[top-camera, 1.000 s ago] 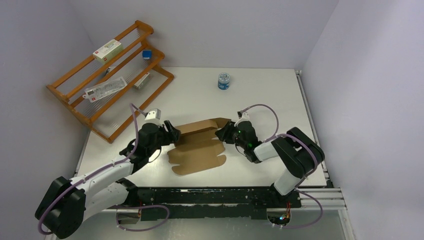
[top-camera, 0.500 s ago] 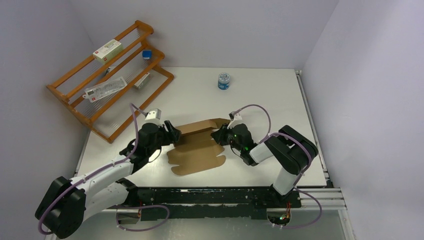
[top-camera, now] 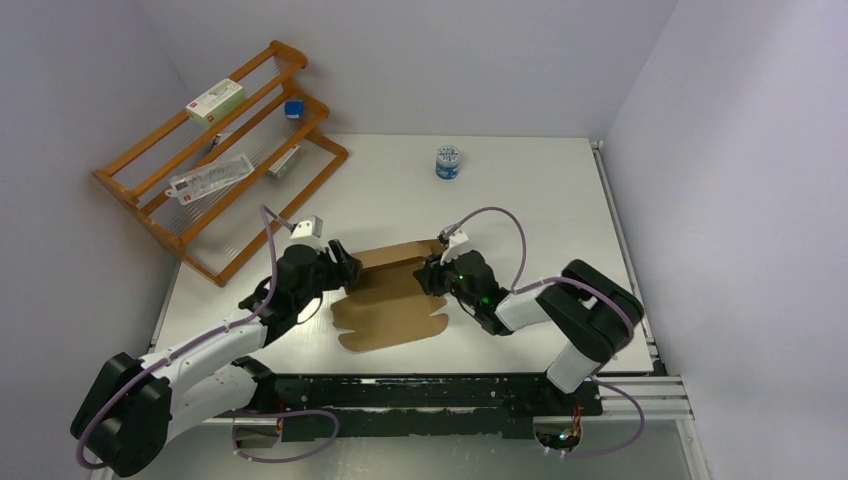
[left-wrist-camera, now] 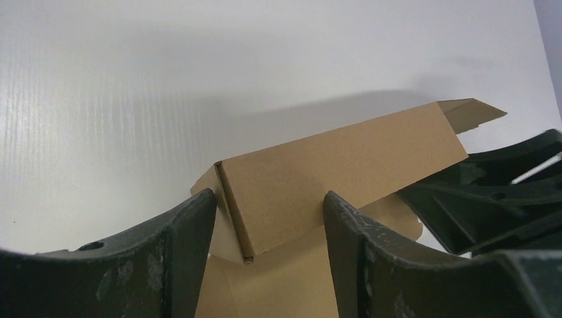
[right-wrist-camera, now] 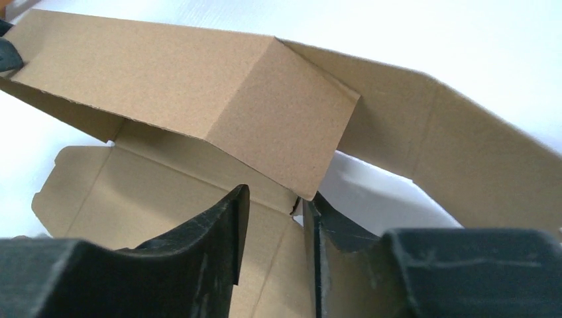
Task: Fold the paper box
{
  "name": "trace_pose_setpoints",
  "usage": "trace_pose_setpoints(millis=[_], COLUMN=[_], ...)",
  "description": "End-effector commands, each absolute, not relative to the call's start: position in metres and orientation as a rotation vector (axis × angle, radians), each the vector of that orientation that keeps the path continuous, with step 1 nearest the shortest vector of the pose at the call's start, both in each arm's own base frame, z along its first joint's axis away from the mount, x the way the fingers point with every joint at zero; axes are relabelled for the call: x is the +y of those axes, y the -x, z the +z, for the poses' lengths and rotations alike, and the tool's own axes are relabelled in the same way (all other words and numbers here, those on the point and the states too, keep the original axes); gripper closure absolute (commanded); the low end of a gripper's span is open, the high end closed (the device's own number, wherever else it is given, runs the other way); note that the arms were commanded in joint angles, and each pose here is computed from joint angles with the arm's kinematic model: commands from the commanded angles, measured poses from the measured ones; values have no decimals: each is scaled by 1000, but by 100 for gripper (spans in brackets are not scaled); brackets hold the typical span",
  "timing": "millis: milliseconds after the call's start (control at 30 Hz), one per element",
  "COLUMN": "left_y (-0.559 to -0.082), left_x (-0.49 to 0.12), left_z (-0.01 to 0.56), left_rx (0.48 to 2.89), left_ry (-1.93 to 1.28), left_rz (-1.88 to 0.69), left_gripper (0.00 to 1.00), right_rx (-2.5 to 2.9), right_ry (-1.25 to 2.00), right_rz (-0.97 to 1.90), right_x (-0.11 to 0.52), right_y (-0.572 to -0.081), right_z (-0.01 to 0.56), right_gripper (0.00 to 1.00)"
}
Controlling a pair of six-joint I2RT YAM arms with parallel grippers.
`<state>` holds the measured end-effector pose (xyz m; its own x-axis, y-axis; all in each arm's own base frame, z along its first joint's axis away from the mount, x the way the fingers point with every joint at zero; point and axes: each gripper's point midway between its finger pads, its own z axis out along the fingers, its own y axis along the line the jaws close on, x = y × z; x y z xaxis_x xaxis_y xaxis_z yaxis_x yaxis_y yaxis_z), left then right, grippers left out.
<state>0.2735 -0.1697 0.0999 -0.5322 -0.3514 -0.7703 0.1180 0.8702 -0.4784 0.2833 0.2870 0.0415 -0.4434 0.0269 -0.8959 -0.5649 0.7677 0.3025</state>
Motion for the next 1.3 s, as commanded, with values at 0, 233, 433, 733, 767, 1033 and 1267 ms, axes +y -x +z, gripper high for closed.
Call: trace_pose_setpoints(millis=[0, 233, 433, 733, 767, 1033, 1267], left_y=[-282, -285, -286, -286, -286, -285, -285], left_x=[-165, -156, -152, -145, -146, -153, -158], left_z=[121, 128, 133, 125, 123, 116, 106], left_rx=[2000, 1978, 1963, 2003, 2009, 2040, 2084], left_ry=[156, 151, 143, 147, 145, 102, 75], left_rz=[-560, -503, -484, -423, -426, -447, -457], left_gripper=[34, 34, 33, 31, 30, 28, 28], right_rx=[1886, 1933, 1973, 1996, 1993, 1991, 1981], right_ry=[452, 443, 477, 782, 819, 1066, 1301], right_rz=[608, 502, 368, 143, 142, 226, 305], right_x=[278, 251, 232, 221, 223, 239, 257], right_y=[-291, -282, -286, -320, -324, -354, -357], right_z=[71, 106, 145, 179, 178, 152, 123], right_gripper=[58, 54, 49, 42, 42, 41, 42])
